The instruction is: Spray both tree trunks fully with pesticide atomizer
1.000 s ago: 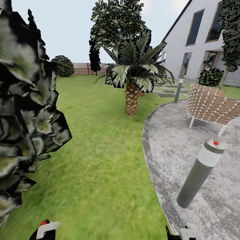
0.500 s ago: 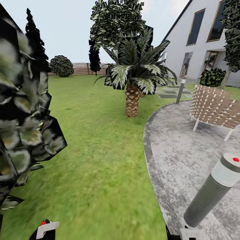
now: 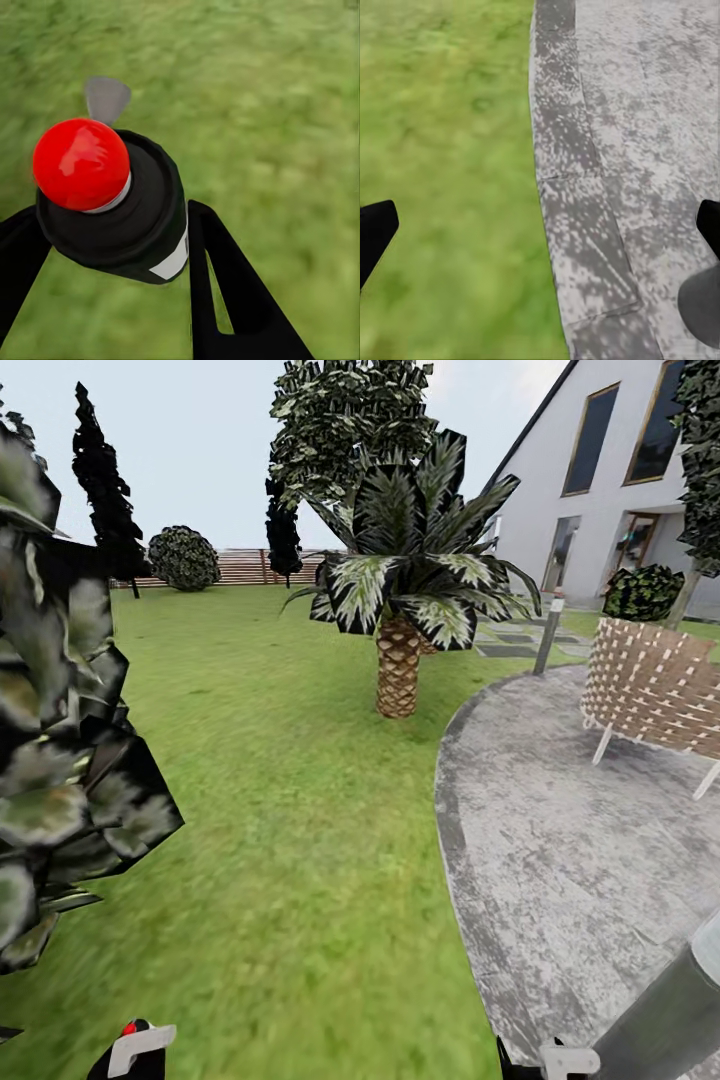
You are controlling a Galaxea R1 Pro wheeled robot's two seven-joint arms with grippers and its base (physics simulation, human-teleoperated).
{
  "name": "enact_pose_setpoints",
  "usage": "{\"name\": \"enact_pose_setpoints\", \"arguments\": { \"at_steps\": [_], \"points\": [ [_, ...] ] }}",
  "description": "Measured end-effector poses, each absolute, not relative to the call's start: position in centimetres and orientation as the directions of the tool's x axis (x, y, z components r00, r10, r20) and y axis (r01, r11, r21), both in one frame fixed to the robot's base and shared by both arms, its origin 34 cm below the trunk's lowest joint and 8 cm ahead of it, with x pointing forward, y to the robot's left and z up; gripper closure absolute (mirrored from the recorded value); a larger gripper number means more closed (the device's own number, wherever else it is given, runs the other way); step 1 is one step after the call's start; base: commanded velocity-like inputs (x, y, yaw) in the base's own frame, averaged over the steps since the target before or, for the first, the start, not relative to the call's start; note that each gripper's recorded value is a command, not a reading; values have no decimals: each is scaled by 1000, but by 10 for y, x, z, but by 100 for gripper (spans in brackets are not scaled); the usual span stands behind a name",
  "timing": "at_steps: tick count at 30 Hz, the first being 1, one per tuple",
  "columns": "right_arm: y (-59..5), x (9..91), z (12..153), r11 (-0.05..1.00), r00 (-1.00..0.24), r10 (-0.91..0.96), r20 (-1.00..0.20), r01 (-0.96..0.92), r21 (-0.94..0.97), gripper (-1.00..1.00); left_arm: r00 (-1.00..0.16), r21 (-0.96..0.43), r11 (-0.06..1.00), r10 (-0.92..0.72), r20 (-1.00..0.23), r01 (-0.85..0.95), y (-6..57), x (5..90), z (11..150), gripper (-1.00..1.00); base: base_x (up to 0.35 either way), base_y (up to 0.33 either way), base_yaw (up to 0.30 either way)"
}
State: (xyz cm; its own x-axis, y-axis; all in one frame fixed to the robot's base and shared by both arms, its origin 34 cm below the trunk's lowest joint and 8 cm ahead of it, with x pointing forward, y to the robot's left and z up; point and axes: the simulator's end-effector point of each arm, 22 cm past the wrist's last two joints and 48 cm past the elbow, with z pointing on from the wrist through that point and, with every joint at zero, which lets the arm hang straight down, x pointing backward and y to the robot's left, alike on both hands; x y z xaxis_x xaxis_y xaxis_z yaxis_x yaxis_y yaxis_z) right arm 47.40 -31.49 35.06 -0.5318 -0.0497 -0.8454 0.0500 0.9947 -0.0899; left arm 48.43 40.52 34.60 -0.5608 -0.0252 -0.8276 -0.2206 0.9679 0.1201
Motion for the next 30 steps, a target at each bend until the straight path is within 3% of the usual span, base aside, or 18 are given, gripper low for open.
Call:
{"name": "enact_pose_setpoints", "arguments": {
  "at_steps": [30],
  "points": [
    [-316, 475, 352, 995, -530, -49, -847, 52, -90, -100, -560, 120, 968, -25, -828, -221, 405, 485, 347, 100, 338, 0, 0]
  ]
}}
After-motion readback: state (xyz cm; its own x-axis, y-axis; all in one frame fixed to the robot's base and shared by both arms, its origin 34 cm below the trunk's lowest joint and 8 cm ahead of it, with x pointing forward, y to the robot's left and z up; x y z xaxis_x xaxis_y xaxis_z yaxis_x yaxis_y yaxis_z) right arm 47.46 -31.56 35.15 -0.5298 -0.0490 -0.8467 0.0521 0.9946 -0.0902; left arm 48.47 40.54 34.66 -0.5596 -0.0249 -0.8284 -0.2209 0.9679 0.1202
